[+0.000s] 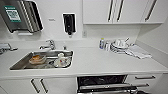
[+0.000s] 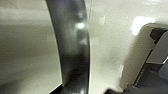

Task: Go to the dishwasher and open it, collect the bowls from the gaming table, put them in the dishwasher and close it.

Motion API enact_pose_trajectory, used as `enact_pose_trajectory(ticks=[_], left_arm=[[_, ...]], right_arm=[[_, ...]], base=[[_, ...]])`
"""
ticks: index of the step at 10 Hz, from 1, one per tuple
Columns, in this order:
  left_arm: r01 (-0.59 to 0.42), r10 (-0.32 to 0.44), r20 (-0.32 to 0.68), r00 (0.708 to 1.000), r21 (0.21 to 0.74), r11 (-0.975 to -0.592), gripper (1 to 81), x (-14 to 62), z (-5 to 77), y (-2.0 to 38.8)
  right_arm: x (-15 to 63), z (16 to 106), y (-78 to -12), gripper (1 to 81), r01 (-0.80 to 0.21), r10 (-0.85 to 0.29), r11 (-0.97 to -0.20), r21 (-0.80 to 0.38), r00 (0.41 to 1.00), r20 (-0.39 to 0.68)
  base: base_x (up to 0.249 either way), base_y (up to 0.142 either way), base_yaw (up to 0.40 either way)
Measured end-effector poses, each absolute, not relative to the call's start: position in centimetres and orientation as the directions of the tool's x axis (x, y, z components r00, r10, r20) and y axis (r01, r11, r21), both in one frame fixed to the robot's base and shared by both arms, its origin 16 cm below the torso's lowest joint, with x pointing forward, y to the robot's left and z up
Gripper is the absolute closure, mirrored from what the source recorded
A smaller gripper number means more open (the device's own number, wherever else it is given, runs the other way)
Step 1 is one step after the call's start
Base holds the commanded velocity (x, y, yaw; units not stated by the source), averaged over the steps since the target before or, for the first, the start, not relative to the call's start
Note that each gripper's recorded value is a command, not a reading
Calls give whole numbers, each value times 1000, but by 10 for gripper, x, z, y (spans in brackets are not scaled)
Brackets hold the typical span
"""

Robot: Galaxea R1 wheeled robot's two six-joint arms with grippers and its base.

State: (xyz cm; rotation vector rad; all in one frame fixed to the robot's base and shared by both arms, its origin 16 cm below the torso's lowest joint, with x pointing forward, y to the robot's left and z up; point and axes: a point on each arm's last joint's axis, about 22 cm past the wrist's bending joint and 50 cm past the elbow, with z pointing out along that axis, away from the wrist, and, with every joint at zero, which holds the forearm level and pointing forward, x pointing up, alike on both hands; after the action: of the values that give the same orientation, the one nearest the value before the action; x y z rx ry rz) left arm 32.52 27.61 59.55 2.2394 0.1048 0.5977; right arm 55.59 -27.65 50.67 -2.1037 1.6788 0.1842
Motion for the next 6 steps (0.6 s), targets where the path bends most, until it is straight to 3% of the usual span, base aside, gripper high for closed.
enact_pose_trajectory(ticks=[4,6], left_arm=[[-115,258,382,888,726,-678,10,323,595,275],[-116,242,368,898,729,-675,10,314,592,272]], right_arm=[[530,478,-285,10,-965,-903,-134,-226,212,-372],[527,466,-284,10,-965,-904,-103,-243,193,-382]], base=[[-68,0,0],[0,0,0]])
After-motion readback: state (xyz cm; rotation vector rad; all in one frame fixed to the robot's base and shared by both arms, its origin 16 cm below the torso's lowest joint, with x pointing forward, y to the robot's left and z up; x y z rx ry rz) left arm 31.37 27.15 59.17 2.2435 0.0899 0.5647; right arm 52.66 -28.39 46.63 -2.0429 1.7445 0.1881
